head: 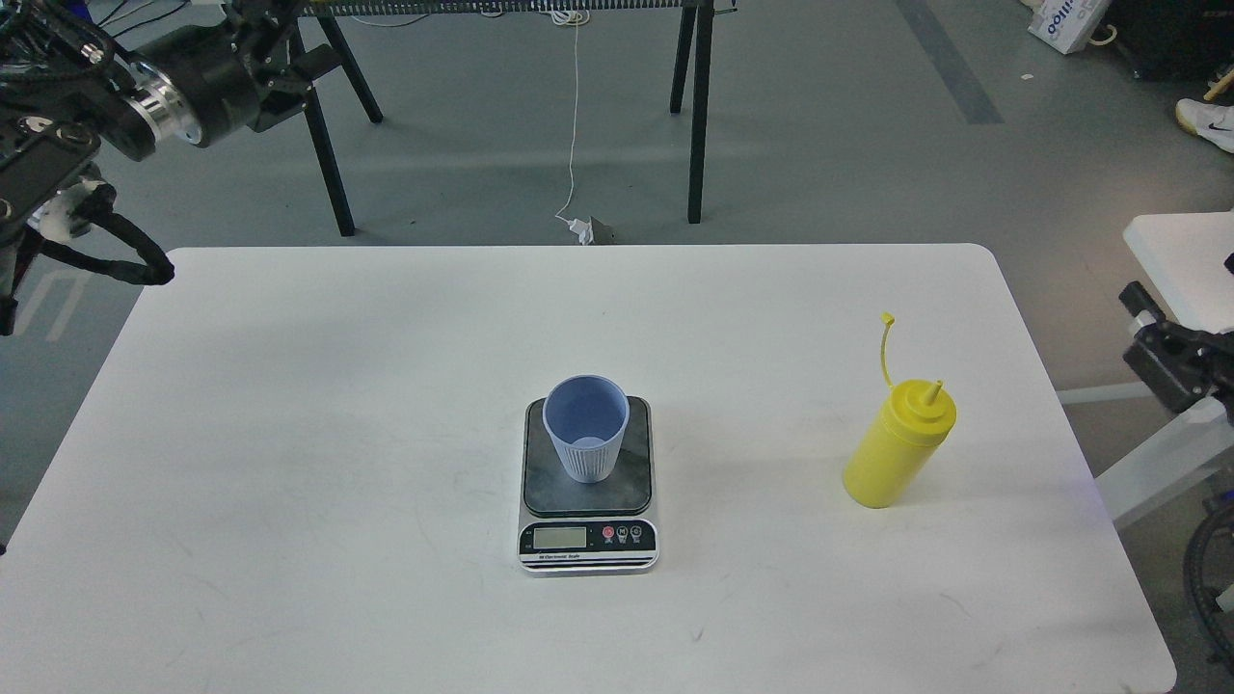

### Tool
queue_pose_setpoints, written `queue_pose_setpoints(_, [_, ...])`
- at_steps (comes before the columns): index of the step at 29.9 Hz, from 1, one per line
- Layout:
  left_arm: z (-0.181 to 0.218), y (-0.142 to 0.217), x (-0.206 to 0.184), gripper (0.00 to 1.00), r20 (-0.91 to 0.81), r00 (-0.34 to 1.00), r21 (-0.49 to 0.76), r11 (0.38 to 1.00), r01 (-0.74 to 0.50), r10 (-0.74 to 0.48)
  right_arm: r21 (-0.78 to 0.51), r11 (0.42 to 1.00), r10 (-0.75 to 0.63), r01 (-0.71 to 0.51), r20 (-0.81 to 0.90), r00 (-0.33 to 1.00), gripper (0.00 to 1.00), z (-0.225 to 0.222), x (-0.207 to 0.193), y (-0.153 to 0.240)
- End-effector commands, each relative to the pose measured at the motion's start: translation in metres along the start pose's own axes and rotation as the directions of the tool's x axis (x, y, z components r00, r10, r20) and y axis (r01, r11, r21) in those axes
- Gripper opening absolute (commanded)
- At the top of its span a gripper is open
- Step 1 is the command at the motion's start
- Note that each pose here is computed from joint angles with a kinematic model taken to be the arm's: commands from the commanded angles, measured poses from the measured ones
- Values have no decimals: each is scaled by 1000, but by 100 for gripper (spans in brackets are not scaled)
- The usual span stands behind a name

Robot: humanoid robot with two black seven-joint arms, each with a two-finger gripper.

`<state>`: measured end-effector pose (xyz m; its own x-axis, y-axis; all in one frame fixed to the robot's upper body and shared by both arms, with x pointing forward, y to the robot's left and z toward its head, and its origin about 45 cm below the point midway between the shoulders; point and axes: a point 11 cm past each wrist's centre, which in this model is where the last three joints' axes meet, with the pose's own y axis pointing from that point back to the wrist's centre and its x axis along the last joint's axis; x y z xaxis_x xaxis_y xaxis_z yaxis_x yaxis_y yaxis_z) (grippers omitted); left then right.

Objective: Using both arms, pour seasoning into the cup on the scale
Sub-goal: 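Release the cup on the scale and raise the left arm away, then move the right gripper to the yellow bottle and grasp it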

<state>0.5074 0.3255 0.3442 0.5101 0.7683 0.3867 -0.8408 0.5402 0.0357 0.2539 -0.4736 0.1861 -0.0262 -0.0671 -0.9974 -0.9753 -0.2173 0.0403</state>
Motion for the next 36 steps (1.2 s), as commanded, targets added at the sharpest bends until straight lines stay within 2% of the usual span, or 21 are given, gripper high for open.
queue_pose_setpoints(1, [-5,-2,-6,98,-5,1000,9,1000,12,-11,-33,996,85,-83,60,995,100,26,35,18])
queue_pose_setpoints(9, [-13,1,-9,99,-14,1000,22,1000,13,-13,-104,976,200,-193,67,977,99,59,80,27])
queue_pose_setpoints(15, [-17,2,-10,99,-17,1000,29,999,15,-14,-133,963,246,-235,73,966,99,90,116,16])
queue_pose_setpoints(36, [-19,-1,-16,99,-18,999,32,999,30,-29,-253,933,273,-255,37,961,99,139,136,-6])
